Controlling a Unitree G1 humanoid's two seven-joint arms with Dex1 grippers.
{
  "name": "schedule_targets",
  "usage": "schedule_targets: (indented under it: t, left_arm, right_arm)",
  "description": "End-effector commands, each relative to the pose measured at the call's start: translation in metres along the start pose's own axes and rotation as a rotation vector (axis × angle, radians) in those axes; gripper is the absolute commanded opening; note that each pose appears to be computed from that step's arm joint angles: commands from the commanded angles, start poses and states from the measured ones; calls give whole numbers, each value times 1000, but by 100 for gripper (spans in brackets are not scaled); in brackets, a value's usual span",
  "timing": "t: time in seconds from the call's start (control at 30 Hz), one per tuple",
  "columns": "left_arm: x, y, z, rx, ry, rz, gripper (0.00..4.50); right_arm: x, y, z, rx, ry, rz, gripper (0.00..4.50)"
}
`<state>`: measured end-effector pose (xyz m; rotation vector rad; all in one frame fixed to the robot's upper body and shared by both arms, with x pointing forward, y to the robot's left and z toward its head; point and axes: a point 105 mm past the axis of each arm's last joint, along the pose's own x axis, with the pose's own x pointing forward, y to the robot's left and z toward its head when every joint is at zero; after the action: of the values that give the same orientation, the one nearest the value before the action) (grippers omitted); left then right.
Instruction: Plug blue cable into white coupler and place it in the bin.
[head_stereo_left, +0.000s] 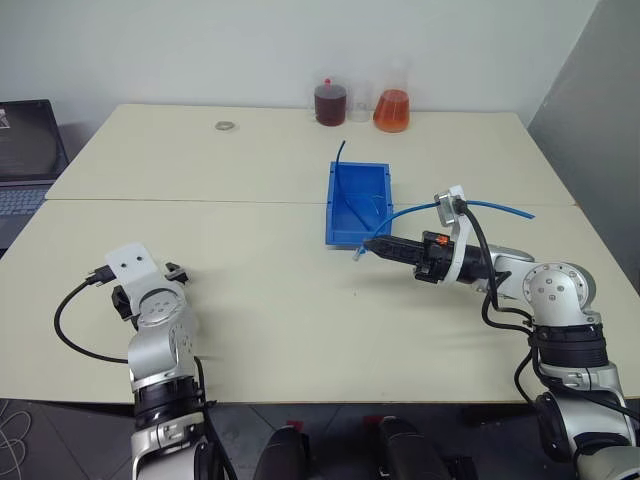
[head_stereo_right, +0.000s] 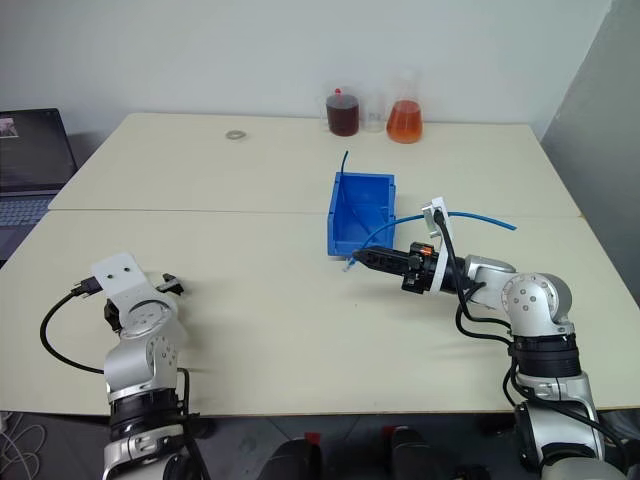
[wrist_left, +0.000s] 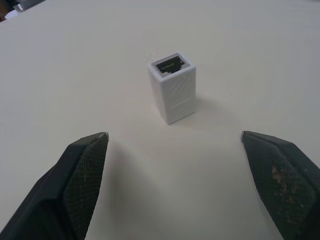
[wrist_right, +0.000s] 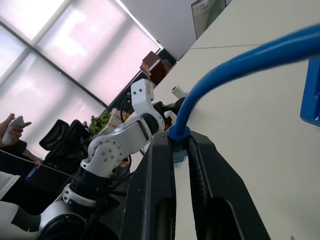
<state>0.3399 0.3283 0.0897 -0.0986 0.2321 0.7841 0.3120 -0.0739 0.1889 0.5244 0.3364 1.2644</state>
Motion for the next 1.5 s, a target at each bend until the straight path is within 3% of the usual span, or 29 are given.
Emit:
schedule_targets:
  t: [0.03,0.33,0.37,0.73,0.97,1.17,1.3,1.47,1.5]
  left_arm:
    - [12,-1,2,-80,1,17,449]
    - [22,-3,-1,-193,30,63,449]
    - [22,-2,-2,-198,26,69,412]
    - [24,4,-2,-212,20,83,229]
    - [25,9,-5,-197,21,90,86]
    - [25,9,-4,-194,20,87,77]
    - [18,-16,12,-59,-33,-112,77]
    - [-13,-63,35,318,-179,-625,77]
    - [-32,-76,33,380,-187,-803,77]
  right_arm:
    - [0,10,9,-60,-5,26,11]
    - [-4,11,8,-68,4,15,11]
    - [-4,12,7,-68,5,15,11]
    - [-6,12,6,-68,-5,2,11]
    - [-7,10,7,-62,-17,-13,11]
    - [-7,8,7,-59,-25,-21,11]
    - [-7,8,7,-68,-26,-29,11]
    - [-6,12,17,-129,-19,-43,11]
    - [-5,15,23,-152,-22,-38,11]
